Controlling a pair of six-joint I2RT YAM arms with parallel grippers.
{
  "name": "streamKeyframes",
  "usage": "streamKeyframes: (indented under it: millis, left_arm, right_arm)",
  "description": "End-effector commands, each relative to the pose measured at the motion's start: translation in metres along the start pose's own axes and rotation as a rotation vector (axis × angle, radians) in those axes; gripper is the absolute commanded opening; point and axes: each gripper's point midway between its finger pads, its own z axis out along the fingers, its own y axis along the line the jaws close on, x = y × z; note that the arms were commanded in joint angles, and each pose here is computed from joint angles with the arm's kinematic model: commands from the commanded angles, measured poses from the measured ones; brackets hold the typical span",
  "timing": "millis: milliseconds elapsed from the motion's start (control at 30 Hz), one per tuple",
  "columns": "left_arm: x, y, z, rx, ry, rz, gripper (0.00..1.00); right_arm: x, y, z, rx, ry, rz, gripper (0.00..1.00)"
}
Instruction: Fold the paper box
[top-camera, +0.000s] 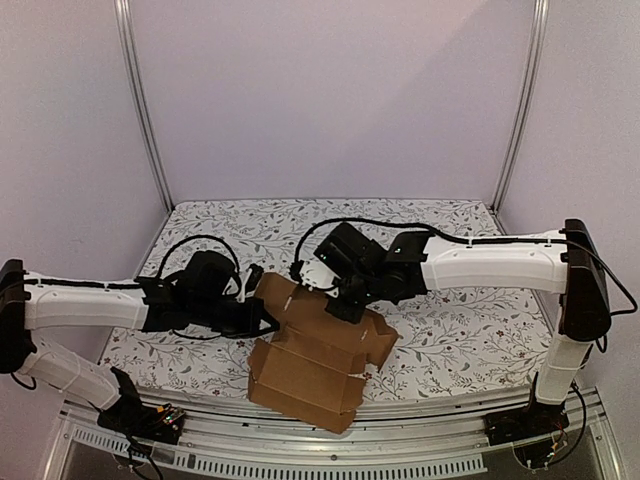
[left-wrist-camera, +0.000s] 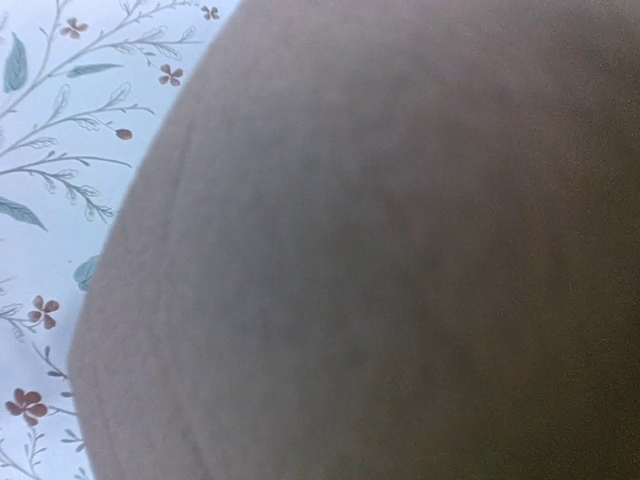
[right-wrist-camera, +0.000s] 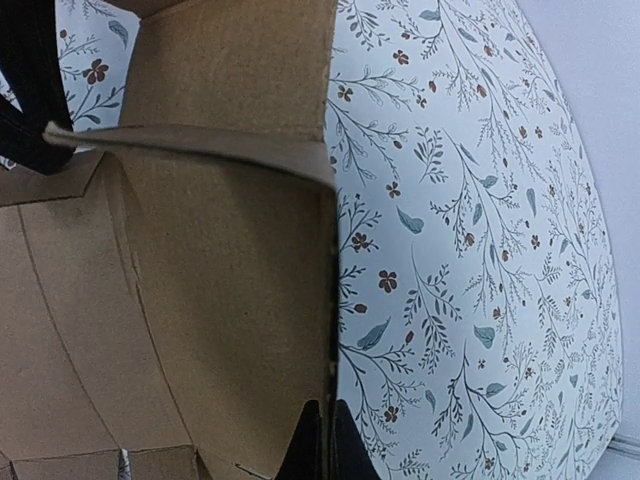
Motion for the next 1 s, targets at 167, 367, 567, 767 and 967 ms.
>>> streamKeyframes:
  millis: [167,367,567,767,967]
  left_arm:
    - [-0.016,-0.014,-0.054,-0.068,-0.076,0.12,0.0]
    - [-0.022,-0.018,-0.091,-0.082,-0.145,0.172,0.0]
    - [-0.034,-0.005,-0.117,-0.164,-0.258,0.202,0.06]
    - [-0.041,0.006,-0.102,-0.168,-0.278,0.21,0.01]
    - [-0.039,0.015,-0.07,-0.128,-0.254,0.206,0.0]
  right_arm:
    - [0.005,-0.008,0.001,0.102,0.022,-0.102,0.0]
    - [0.006,-0.014,0.0,0.179,0.026,-0.199,0.0]
    - [0.004,-0.021,-0.008,0.263,-0.003,-0.277,0.0]
    - [-0.002,-0.02,-0.022,0.358,-0.063,-0.354,0.0]
    - [-0.007,-0.014,-0.032,0.421,-0.114,-0.399,0.0]
